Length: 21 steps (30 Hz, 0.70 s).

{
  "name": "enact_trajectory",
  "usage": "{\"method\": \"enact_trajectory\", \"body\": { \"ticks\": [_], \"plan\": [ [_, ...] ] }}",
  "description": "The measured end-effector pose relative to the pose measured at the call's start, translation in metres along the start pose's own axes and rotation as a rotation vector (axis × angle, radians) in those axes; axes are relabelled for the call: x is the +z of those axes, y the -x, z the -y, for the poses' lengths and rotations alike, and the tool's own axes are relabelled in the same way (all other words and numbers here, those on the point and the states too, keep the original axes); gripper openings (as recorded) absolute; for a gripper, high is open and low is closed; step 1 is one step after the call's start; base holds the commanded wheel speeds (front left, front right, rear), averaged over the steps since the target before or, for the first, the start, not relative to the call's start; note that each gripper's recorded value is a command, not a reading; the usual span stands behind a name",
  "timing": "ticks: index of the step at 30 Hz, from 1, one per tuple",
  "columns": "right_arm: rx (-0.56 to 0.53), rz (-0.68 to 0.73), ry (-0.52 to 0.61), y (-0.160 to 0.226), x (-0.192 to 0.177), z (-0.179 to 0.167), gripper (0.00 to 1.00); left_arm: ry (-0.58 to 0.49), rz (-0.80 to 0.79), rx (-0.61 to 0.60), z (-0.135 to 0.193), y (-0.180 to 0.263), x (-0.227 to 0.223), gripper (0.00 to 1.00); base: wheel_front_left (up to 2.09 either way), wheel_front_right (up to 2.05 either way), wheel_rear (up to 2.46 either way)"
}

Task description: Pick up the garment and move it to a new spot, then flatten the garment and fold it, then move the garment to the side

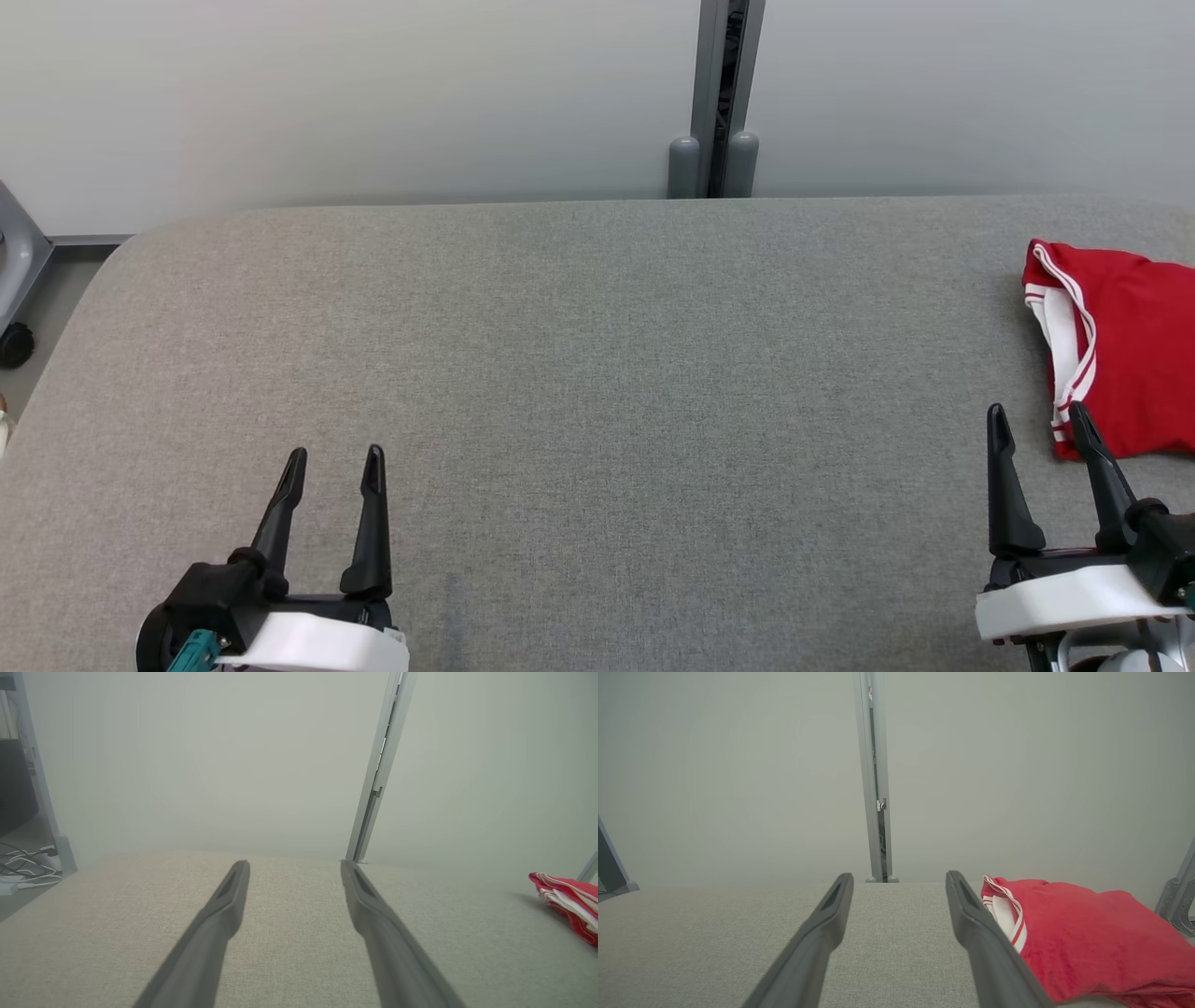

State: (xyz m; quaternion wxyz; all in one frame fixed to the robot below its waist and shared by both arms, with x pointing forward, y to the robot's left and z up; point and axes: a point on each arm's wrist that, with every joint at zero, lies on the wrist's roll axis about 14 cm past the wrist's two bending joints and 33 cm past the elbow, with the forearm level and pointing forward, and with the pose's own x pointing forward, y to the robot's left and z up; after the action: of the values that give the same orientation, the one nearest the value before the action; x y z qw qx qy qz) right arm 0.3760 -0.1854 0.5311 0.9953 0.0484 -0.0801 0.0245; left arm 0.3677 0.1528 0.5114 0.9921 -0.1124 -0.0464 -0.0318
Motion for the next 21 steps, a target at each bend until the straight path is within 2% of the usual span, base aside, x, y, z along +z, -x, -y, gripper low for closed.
{"method": "enact_trajectory", "body": {
  "ticks": [21],
  "plan": [
    [0.015,0.01,0.012,0.0005,0.0038,-0.0049,1.0,0.041,-0.006,0.014,-0.0057,0.0063,-0.0016,1.0,0.0,0.0,0.0]
  ]
}}
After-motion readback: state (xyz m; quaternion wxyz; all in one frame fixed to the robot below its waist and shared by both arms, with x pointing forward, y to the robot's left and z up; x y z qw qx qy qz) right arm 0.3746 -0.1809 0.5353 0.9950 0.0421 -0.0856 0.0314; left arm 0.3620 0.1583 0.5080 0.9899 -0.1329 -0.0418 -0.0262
